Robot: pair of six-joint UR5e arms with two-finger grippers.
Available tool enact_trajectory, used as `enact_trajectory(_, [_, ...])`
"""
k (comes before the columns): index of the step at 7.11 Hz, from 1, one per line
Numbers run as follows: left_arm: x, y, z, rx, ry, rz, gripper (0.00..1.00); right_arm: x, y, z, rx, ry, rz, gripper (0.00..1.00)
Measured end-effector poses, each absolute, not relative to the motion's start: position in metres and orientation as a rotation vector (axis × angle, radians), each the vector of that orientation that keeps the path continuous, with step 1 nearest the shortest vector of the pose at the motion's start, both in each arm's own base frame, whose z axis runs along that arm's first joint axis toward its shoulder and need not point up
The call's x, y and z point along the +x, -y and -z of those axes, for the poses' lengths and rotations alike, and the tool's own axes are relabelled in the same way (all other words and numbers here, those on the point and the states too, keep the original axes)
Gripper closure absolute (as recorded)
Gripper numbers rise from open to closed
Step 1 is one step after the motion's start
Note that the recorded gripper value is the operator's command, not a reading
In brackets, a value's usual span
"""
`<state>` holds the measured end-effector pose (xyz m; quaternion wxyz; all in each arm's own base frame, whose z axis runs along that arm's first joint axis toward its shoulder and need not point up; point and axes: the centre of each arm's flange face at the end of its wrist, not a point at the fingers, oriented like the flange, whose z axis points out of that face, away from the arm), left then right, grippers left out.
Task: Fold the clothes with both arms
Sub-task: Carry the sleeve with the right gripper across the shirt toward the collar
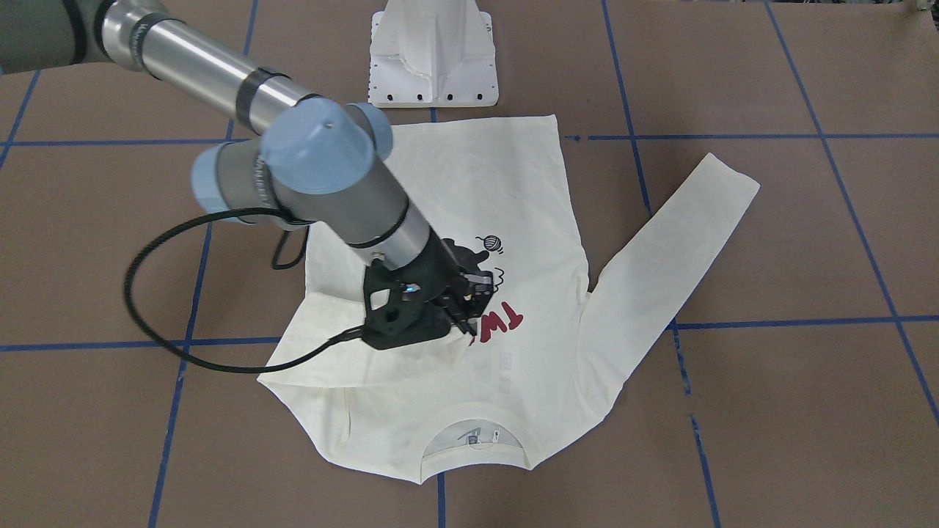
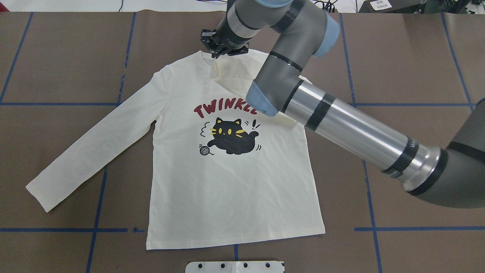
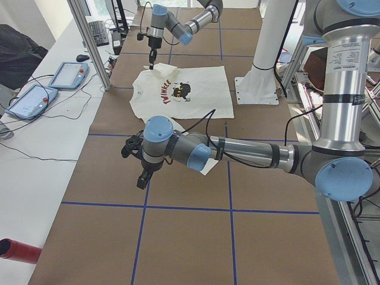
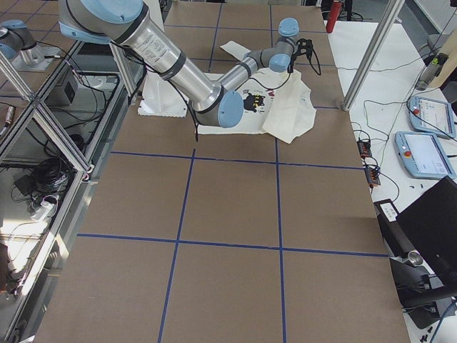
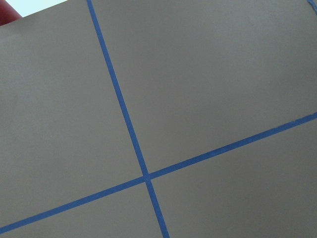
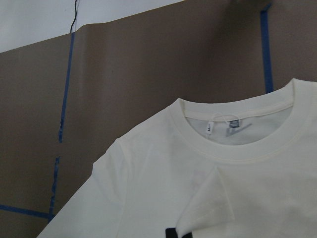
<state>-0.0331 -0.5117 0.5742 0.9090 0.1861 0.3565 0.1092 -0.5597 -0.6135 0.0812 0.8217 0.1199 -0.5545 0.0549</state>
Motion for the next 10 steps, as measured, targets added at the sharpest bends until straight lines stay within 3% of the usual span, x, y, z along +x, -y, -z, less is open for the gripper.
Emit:
enact_trajectory(2, [-0.033, 0.512, -0.577, 0.38, -0.736, -0.223, 0.0, -0.638, 0.581, -0.054, 0.334, 1.158, -0.116, 1.0])
enact_trajectory(5, [-0.033, 0.512, -0.581, 0.373, -0.736, -0.222, 0.0, -0.665, 0.571, -0.048, 0.451, 1.243, -0.128, 1.0])
enact_trajectory(6, [-0.033, 0.512, -0.581, 0.373, -0.736, -0.223, 0.0, -0.669, 0.566, -0.046, 0.469, 1.269, -0.125, 0.6])
enact_trajectory(7, [-0.033, 0.513, -0.581, 0.373, -0.735, -0.223, 0.0, -0.674, 0.558, -0.043, 0.486, 1.292, -0.122, 0.01])
enact_trajectory(10, [-0.032, 0.516, -0.585, 0.371, -0.735, -0.221, 0.0, -0.685, 0.541, -0.039, 0.535, 1.322, -0.143, 0.0])
